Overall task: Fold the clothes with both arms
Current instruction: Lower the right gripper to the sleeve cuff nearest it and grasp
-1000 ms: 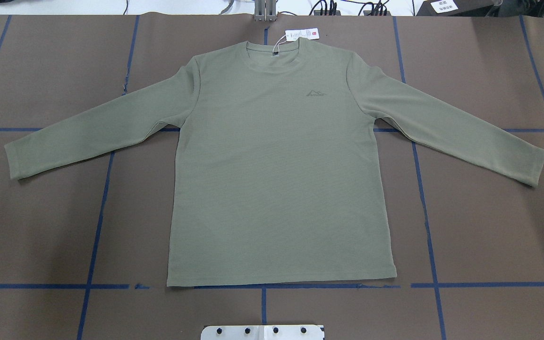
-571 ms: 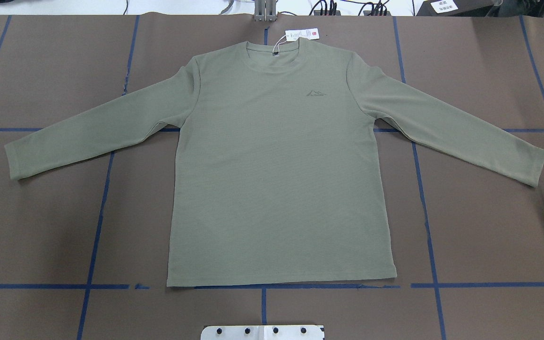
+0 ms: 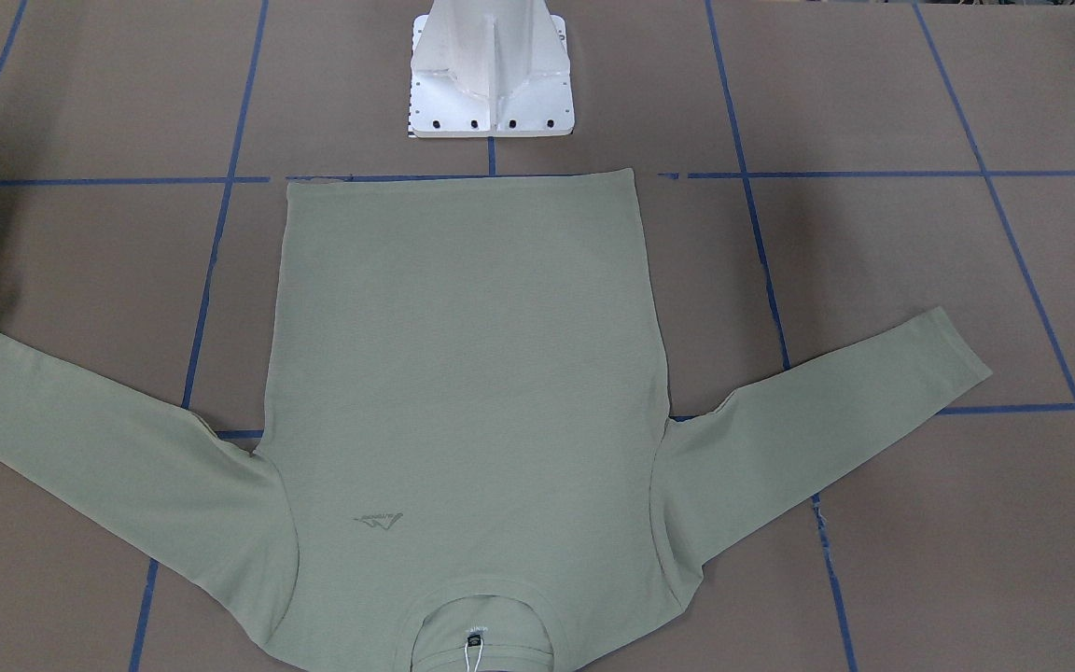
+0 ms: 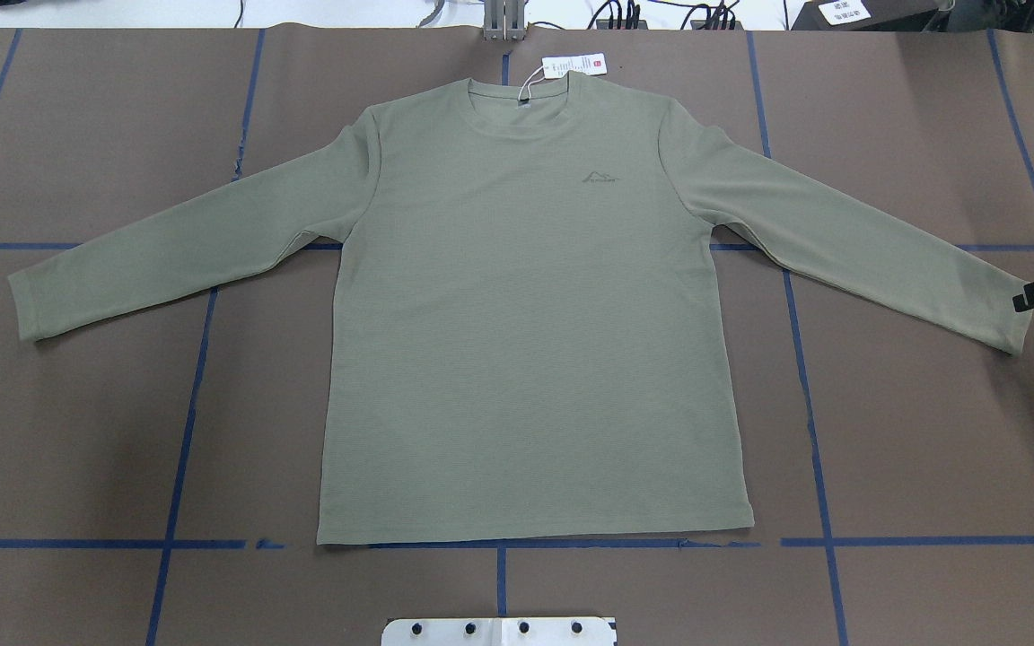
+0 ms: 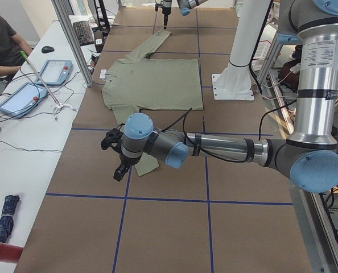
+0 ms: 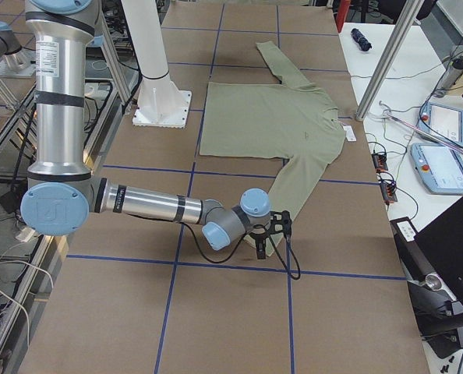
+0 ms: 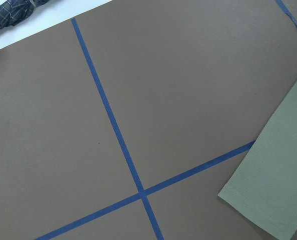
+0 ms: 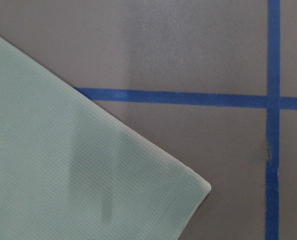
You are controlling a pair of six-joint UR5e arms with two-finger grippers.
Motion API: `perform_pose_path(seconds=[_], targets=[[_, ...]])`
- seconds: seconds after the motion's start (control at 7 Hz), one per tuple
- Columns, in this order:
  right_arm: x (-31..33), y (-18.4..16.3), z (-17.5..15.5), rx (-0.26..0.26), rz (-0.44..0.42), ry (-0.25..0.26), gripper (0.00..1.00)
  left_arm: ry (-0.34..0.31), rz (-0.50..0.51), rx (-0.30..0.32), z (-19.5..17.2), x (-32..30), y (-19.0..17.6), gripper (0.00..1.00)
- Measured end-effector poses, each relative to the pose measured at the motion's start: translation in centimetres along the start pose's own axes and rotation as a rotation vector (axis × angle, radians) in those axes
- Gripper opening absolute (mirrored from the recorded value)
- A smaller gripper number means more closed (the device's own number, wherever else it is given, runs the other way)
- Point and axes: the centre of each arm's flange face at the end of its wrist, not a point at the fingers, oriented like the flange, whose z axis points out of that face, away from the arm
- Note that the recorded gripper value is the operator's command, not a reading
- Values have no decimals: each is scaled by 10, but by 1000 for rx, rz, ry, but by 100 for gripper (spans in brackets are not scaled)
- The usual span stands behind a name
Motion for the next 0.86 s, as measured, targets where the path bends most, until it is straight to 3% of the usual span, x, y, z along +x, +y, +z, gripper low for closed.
perform_pose_path(seconds=[0.57,0.71,0.86], targets=[[-8,-8,17,-28,-7,5,98,0,5,5,-2,2,-2,100],[-11,-9,19,-31,-11,4,80,0,6,6,-3,2,-3,100],[-12,-9,21,-34,-12,4,47,0,7,7,-3,2,-4,100]])
